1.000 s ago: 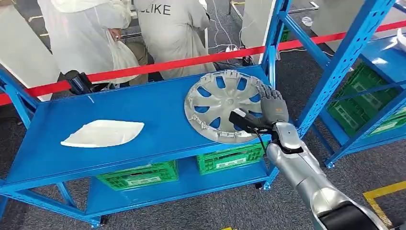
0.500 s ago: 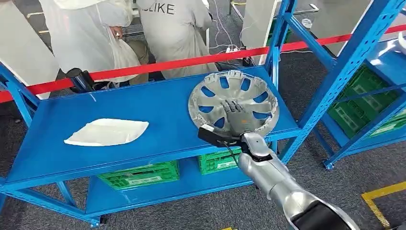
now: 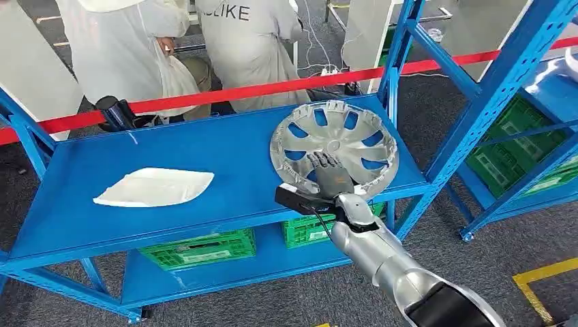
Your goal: Take the parts from the cabinet and place them on the table.
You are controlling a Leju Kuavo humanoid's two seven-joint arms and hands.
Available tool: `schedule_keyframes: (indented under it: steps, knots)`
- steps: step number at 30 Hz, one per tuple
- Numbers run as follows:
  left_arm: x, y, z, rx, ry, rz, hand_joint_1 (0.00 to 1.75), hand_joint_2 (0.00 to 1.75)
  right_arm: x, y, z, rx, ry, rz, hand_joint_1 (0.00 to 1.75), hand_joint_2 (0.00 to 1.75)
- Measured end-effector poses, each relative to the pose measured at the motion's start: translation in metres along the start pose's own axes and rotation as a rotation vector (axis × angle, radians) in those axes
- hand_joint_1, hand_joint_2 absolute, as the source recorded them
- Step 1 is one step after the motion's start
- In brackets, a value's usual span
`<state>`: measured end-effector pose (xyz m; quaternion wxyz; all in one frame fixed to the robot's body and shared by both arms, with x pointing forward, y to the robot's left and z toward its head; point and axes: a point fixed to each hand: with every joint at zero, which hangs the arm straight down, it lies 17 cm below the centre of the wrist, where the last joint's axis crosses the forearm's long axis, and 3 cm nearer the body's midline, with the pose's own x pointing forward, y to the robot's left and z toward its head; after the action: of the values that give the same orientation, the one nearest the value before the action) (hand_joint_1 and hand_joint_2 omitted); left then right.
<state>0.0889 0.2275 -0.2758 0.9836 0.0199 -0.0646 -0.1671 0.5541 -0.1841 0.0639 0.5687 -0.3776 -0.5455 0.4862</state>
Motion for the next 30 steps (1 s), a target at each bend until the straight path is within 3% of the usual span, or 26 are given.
schedule_keyframes:
  steps: [4,26,27,28,30]
  knots:
    - [-0.001,0.0,0.0,0.001,0.003,-0.011,0.0,0.0,-0.016,0.016,0.007,0.04,0.067,-0.019,0.0,1.75]
    - [0.005,0.001,0.0,-0.005,-0.004,-0.023,0.0,0.0,-0.036,0.012,0.014,0.032,0.1,-0.05,0.0,1.75]
    - [0.005,0.0,0.0,-0.006,-0.004,-0.023,0.0,0.0,-0.037,0.013,0.014,0.033,0.101,-0.05,0.12,1.75]
    - [0.006,0.0,0.0,-0.006,-0.004,-0.023,0.0,0.0,-0.037,0.013,0.014,0.033,0.101,-0.05,1.75,1.75]
    - [0.005,0.001,0.0,-0.005,-0.004,-0.023,0.0,0.0,-0.038,0.015,0.015,0.038,0.103,-0.053,1.75,1.75]
